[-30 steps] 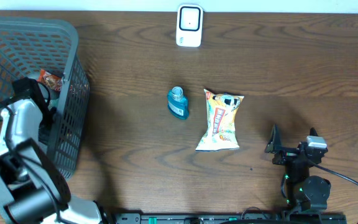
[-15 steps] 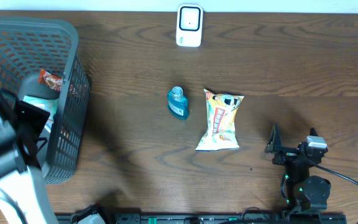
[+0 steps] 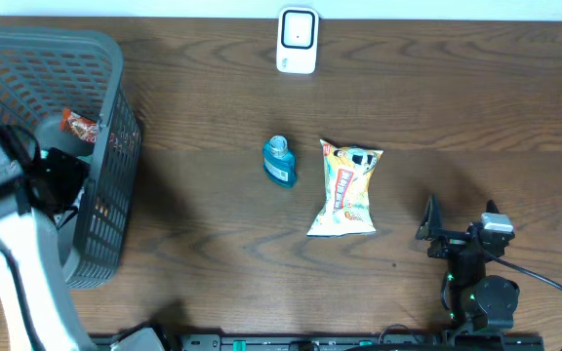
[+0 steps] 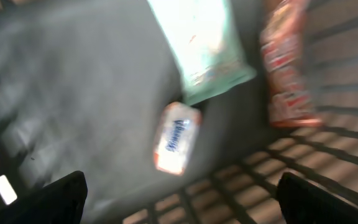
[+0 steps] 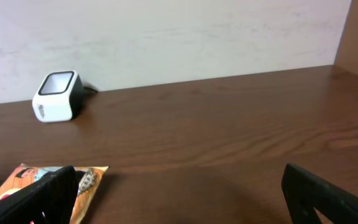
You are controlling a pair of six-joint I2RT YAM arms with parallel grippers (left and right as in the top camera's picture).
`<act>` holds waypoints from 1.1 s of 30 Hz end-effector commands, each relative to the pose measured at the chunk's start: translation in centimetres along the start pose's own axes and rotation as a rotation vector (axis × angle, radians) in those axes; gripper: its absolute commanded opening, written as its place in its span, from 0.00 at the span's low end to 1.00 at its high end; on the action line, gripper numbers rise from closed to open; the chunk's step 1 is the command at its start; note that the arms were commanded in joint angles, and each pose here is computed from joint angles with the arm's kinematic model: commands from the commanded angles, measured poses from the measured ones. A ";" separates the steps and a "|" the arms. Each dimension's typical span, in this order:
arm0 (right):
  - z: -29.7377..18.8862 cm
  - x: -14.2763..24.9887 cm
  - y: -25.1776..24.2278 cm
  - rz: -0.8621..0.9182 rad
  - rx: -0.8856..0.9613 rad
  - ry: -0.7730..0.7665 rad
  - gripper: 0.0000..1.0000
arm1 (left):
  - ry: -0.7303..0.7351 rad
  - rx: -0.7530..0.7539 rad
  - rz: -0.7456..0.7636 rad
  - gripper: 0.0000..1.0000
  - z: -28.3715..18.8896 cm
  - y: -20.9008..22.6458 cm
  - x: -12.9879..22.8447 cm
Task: Scan the item barcode
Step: 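Reach the left gripper into the basket and grasp the small orange packet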
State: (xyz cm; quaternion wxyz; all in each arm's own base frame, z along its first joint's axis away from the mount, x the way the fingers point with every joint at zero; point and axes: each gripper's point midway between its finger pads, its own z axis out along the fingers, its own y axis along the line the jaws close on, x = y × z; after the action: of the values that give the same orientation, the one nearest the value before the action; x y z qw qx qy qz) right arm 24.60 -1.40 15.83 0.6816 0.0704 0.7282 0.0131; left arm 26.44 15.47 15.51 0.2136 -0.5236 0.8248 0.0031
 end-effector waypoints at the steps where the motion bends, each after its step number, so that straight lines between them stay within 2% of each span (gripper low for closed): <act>1: 0.0 0.1 0.3 -0.014 -0.010 0.000 0.99 | 0.098 -0.095 0.020 0.98 3.7 1.1 1.0; 9: 0.0 0.1 0.3 -0.014 -0.010 0.000 0.99 | 0.193 -0.186 0.027 0.98 8.6 2.1 2.0; 17: 0.0 0.1 0.3 -0.014 -0.010 0.000 0.99 | 0.180 -0.177 0.026 0.98 9.5 1.8 1.5; 18: 0.0 0.1 0.3 -0.014 -0.010 0.000 0.99 | 0.178 -0.175 0.026 0.92 9.5 1.7 1.5; 19: 0.0 0.1 0.3 -0.014 -0.010 0.000 0.99 | 0.177 -0.175 0.026 0.80 9.5 1.7 1.5; 21: 0.0 0.1 0.3 -0.014 -0.010 0.000 0.99 | 0.181 -0.176 0.026 0.71 9.5 1.8 1.5; 33: 0.0 0.1 0.3 -0.014 -0.010 0.000 0.99 | 0.191 -0.175 0.026 0.70 9.5 1.8 1.8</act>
State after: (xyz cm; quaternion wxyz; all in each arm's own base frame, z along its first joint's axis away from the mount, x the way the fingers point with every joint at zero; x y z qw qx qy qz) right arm 24.60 -1.40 15.84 0.6817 0.0704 0.7281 0.0131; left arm 27.92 16.92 6.26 0.0958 -0.5289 0.8429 0.0245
